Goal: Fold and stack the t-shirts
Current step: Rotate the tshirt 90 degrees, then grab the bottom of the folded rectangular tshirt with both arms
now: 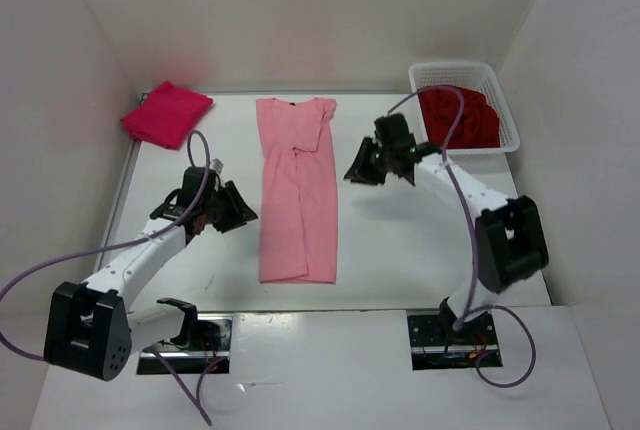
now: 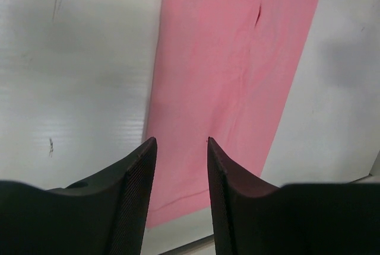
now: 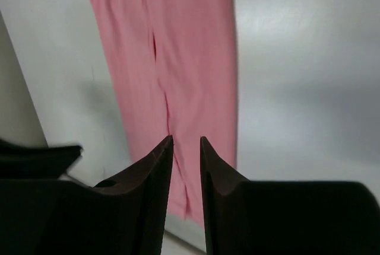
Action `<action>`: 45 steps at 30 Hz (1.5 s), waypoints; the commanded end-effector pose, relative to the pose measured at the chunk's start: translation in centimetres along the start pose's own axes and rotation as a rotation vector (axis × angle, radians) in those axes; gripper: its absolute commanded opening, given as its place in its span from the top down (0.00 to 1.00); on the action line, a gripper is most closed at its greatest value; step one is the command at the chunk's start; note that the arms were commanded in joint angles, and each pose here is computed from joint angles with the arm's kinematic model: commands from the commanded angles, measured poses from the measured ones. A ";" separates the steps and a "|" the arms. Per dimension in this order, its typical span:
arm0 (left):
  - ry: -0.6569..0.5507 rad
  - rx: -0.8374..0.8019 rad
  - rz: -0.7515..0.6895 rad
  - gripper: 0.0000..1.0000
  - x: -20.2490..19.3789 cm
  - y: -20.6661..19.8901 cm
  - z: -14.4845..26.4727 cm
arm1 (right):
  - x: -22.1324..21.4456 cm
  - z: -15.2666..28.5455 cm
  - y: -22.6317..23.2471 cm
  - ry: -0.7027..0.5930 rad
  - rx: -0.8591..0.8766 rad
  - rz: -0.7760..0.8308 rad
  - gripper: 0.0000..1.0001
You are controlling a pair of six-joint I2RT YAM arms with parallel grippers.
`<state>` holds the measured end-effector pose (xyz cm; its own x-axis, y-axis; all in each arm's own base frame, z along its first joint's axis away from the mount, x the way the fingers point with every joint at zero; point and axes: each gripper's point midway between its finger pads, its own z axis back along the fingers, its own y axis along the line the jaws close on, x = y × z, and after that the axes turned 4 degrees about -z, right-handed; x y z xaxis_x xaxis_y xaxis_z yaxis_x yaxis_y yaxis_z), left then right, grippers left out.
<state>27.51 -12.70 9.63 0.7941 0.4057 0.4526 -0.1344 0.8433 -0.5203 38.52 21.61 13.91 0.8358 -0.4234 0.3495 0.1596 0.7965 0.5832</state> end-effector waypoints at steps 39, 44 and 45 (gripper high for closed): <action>0.391 0.036 0.112 0.77 -15.0 2.5 -0.2 | -26.7 1.2 -6.7 0.441 -0.006 -0.086 0.91; 0.430 -0.007 0.112 0.90 -15.7 1.6 0.9 | -26.8 2.4 -6.6 0.460 0.005 -0.069 1.00; 0.460 -0.019 0.109 0.92 -16.0 1.3 1.4 | -27.5 3.0 -6.8 0.483 0.006 -0.076 1.00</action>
<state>15.67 -16.92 1.96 0.9369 0.3369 0.0936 -0.2372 0.8090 -0.5378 14.03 26.62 1.35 0.9611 -0.2658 -0.0746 0.2583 0.7706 0.5826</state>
